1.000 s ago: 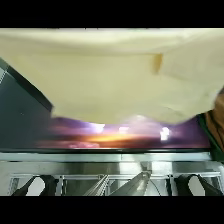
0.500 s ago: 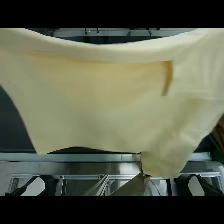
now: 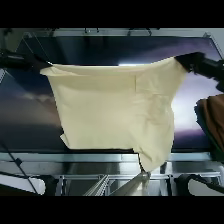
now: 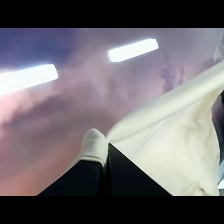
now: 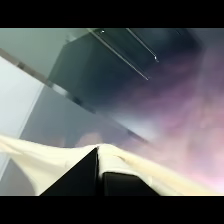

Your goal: Fold the shirts.

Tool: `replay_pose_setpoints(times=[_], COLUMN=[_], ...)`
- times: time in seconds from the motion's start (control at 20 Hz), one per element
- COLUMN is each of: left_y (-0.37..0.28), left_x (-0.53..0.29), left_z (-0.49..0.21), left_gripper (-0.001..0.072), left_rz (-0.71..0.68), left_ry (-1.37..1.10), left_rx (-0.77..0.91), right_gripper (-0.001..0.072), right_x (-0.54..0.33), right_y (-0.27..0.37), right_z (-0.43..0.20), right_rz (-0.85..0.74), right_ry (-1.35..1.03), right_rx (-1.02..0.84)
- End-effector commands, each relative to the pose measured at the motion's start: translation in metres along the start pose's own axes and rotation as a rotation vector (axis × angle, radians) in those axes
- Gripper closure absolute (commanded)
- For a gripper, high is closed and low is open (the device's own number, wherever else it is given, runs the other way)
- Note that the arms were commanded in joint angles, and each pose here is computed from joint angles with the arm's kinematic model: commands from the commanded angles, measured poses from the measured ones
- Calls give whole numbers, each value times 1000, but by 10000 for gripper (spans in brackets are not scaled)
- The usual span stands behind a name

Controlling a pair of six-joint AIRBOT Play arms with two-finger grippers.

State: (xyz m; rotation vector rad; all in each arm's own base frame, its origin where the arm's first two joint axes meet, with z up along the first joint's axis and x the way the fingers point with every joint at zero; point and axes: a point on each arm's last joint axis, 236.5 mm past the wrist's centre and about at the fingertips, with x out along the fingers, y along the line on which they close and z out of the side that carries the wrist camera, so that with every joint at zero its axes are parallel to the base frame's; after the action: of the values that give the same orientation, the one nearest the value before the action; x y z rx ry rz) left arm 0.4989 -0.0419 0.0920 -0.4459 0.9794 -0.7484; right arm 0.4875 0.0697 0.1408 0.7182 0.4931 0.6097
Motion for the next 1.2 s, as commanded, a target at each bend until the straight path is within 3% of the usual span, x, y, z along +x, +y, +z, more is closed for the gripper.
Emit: replay_pose_setpoints(times=[0.0, 0.3, 0.55, 0.65, 0.7, 0.75, 0.8, 0.85, 0.95, 1.0, 1.15], left_y=[69, 109, 146, 140, 134, 130, 127, 125, 117, 112, 95], left_x=[55, 108, 110, 103, 99, 95, 92, 87, 76, 67, 40], left_z=[-9, -17, -84, -88, -85, -82, -77, -70, -63, -62, -66], left_gripper=[683, 693, 700, 694, 687, 510, 234, -13, 9, 9, 11], left_rz=[16, 6, 145, 140, 127, 125, 131, 146, 159, 157, 161], left_ry=[58, 110, 343, 381, 386, 390, 382, 360, 341, 347, 344], left_rx=[-66, -93, -114, -116, -108, -107, -118, -127, -148, -153, -192], right_gripper=[685, 686, 685, 684, 619, 394, 273, 276, 326, 434, 442], right_x=[37, 53, 37, 24, 19, 15, 9, 1, -23, -39, -86], right_y=[-72, -141, -173, -180, -178, -174, -170, -165, -149, -140, -119], right_z=[-15, -56, -112, -121, -120, -116, -112, -108, -109, -117, -159], right_rz=[-23, -101, -228, -266, -259, -244, -231, -216, -166, -146, -157], right_ry=[-37, 31, 258, 315, 320, 316, 311, 310, 362, 420, 589], right_rx=[112, 159, 160, 178, 192, 212, 237, 268, 324, 343, 427])
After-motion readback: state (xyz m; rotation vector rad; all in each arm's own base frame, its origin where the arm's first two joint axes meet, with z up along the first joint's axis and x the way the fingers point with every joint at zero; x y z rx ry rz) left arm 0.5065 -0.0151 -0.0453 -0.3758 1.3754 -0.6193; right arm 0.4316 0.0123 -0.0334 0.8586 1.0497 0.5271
